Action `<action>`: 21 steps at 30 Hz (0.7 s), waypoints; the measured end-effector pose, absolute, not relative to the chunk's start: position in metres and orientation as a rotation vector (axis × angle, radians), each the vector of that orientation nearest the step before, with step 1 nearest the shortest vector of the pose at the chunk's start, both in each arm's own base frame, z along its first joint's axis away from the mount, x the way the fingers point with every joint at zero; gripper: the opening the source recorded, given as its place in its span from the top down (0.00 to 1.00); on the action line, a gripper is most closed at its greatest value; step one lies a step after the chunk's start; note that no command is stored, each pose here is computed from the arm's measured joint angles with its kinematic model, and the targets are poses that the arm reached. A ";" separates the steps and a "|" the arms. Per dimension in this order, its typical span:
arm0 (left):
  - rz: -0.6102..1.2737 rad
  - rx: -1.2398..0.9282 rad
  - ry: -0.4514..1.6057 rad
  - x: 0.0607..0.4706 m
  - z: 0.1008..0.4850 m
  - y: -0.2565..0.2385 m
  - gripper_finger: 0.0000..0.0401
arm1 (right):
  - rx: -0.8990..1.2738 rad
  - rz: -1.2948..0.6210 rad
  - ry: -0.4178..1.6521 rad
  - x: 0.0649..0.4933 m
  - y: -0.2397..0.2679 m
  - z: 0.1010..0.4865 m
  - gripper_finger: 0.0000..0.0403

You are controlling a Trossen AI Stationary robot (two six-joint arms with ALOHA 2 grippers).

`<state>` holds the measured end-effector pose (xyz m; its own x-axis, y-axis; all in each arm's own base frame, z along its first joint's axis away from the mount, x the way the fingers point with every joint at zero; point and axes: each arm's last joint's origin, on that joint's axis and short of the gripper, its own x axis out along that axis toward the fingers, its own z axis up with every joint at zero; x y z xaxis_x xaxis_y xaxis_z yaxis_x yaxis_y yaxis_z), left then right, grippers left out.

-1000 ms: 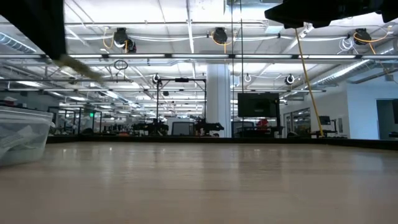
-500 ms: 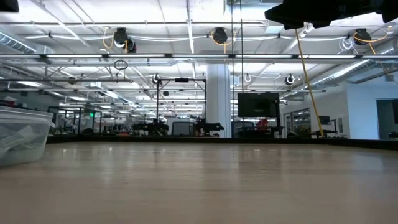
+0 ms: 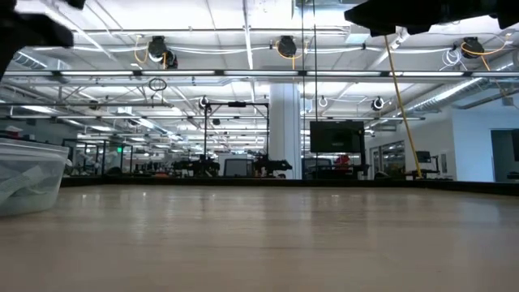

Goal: Pick and place Stevia / Truvia into bins
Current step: Return to Home Position

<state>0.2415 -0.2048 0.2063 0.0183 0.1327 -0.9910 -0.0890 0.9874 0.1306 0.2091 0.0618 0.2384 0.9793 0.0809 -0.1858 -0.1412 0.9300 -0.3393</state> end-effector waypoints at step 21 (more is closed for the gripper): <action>0.328 0.090 0.662 0.125 0.374 -0.061 0.75 | -0.182 0.006 0.209 0.130 0.023 0.259 0.77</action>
<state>0.1255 -0.0610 0.3739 0.7396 0.3272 -0.5882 -0.2702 0.9447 0.1858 0.1304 0.0227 0.2588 0.9783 -0.0131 -0.2069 -0.0247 0.9835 -0.1790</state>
